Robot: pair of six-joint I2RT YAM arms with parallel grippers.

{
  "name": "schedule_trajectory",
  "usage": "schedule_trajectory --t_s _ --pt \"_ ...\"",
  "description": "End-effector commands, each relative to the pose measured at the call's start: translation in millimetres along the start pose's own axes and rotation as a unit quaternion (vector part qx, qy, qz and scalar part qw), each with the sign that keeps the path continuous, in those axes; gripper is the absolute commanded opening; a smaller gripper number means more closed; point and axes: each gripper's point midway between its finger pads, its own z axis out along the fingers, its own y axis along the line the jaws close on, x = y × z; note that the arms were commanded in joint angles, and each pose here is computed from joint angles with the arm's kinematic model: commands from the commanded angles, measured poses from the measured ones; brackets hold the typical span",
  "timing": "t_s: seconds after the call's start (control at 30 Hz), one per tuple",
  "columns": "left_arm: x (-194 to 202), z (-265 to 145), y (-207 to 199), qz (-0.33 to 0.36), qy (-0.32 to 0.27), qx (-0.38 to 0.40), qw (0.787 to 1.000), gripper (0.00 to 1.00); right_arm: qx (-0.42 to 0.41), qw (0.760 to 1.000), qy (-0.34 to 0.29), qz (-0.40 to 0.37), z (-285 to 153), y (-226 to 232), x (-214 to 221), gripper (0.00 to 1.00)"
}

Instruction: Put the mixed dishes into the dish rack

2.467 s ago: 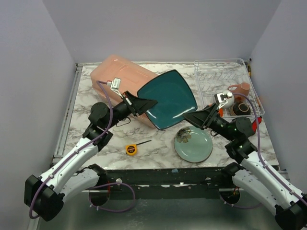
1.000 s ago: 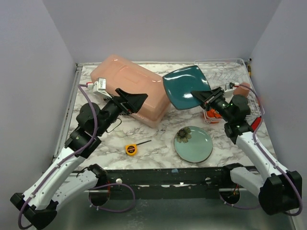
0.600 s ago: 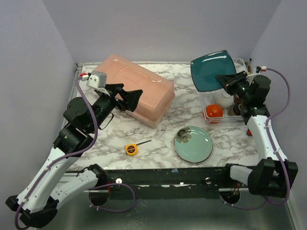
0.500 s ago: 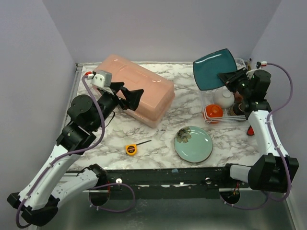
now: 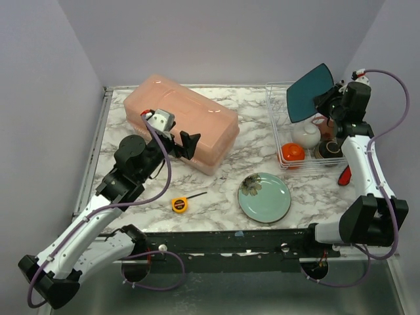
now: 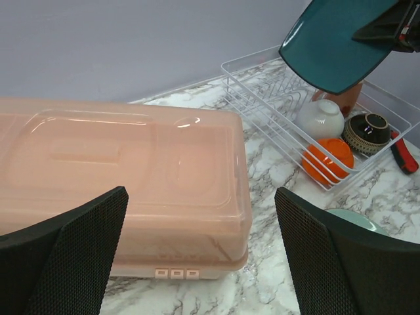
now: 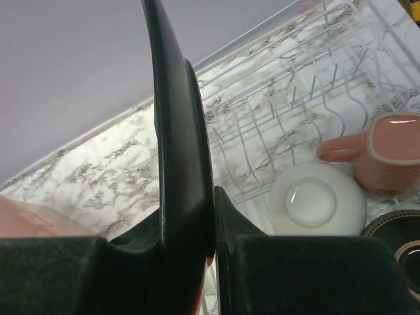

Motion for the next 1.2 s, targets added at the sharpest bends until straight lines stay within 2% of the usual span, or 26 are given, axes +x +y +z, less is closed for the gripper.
schedule_trajectory --t_s 0.0,0.17,0.5,0.83,1.17 --pt "-20 -9 -3 0.014 -0.060 0.011 0.998 0.92 -0.016 0.994 -0.087 -0.061 0 13 -52 0.00" --pt "-12 -6 0 0.019 -0.057 0.006 0.998 0.91 0.020 0.988 -0.116 -0.099 5 -4 -60 0.00" --pt "-7 0 -1 0.024 -0.046 0.009 0.999 0.90 -0.010 0.982 -0.122 -0.145 21 -7 -43 0.00" --pt "-2 2 -1 0.027 -0.040 0.007 0.999 0.89 0.045 0.972 -0.129 -0.189 37 -33 -44 0.00" --pt "1 6 -1 0.029 -0.034 0.009 0.999 0.89 0.007 0.973 -0.104 -0.206 70 -31 -22 0.00"
